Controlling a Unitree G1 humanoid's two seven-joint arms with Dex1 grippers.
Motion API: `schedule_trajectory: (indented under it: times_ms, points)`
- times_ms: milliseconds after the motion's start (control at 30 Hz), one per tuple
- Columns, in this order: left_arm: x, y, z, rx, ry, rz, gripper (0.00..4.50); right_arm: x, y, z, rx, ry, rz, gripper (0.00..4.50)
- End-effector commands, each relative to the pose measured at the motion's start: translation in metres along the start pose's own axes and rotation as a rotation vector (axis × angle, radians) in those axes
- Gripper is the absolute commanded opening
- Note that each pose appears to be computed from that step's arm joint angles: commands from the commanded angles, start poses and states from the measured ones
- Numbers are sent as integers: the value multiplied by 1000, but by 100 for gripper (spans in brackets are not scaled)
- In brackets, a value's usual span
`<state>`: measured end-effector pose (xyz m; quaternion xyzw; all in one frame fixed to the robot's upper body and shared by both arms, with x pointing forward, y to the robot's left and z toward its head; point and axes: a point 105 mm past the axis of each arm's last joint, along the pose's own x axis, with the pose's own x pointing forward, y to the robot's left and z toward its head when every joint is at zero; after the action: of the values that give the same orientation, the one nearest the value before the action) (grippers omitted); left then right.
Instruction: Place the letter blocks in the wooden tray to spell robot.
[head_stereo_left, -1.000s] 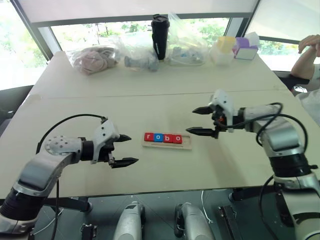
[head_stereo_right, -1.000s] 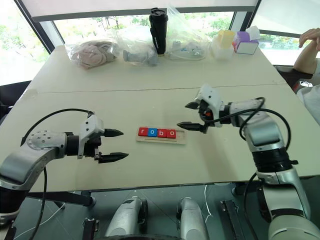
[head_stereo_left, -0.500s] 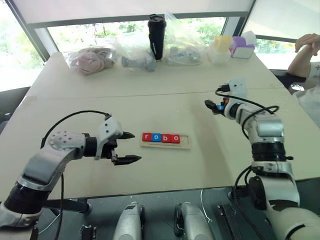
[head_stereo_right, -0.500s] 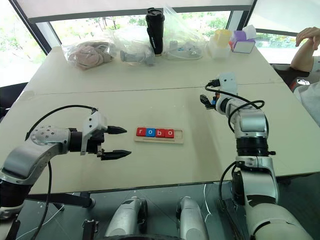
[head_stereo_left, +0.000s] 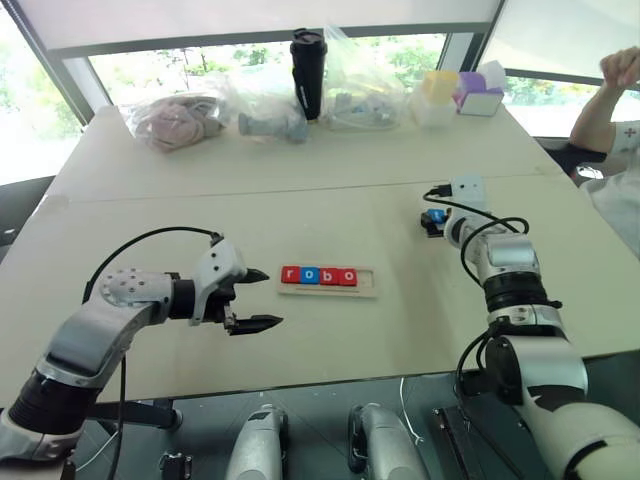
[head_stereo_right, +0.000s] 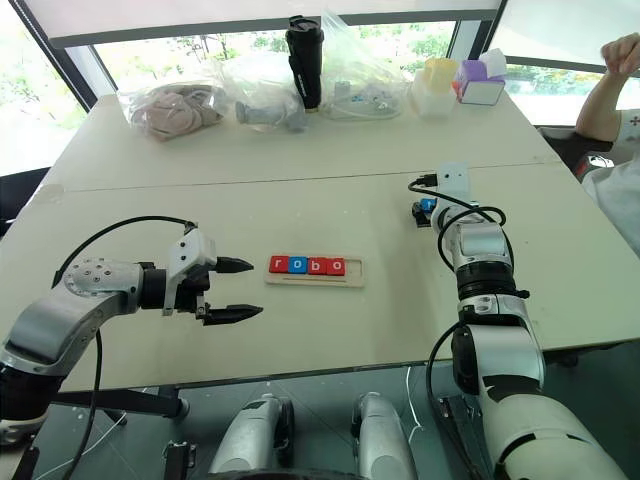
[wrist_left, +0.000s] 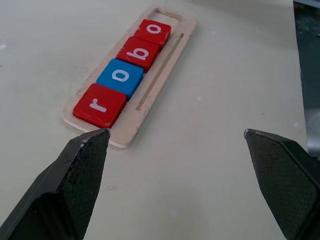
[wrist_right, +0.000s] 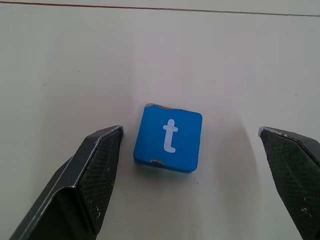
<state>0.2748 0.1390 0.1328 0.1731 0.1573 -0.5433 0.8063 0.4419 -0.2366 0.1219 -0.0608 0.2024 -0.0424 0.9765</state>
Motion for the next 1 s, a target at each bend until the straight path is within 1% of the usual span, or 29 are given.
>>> schedule_trajectory:
  times_ms: [33,167,233,367,467,567,633,733,800,900,1000]
  points:
    - [-4,-1,8,36,-18,16,450,-1,1,14,33,-43,4,318]
    - [-3,-1,7,37,-13,15,450,0,8,14,97,-30,25,120]
    - [-3,-1,7,38,-13,15,450,0,9,12,114,-17,26,119]
    - [-2,-1,6,39,-10,13,450,-3,4,12,90,-17,18,119]
    - [-2,-2,6,39,-8,12,450,-15,-1,26,79,-55,21,119]
    - [-3,-2,5,38,-4,10,450,-39,-12,40,82,-92,13,119]
    - [-4,-2,4,38,-1,9,450,-58,-15,40,95,-88,10,119]
    - [-5,0,3,40,4,5,450,-93,-11,13,154,-13,-18,119]
    - [-4,1,3,43,4,-2,450,-109,0,-7,197,41,-30,119]
    - [-2,1,4,47,3,-17,450,-123,18,-25,255,88,-36,119]
    - [0,2,5,55,4,-31,450,-127,32,-37,321,113,-62,119]
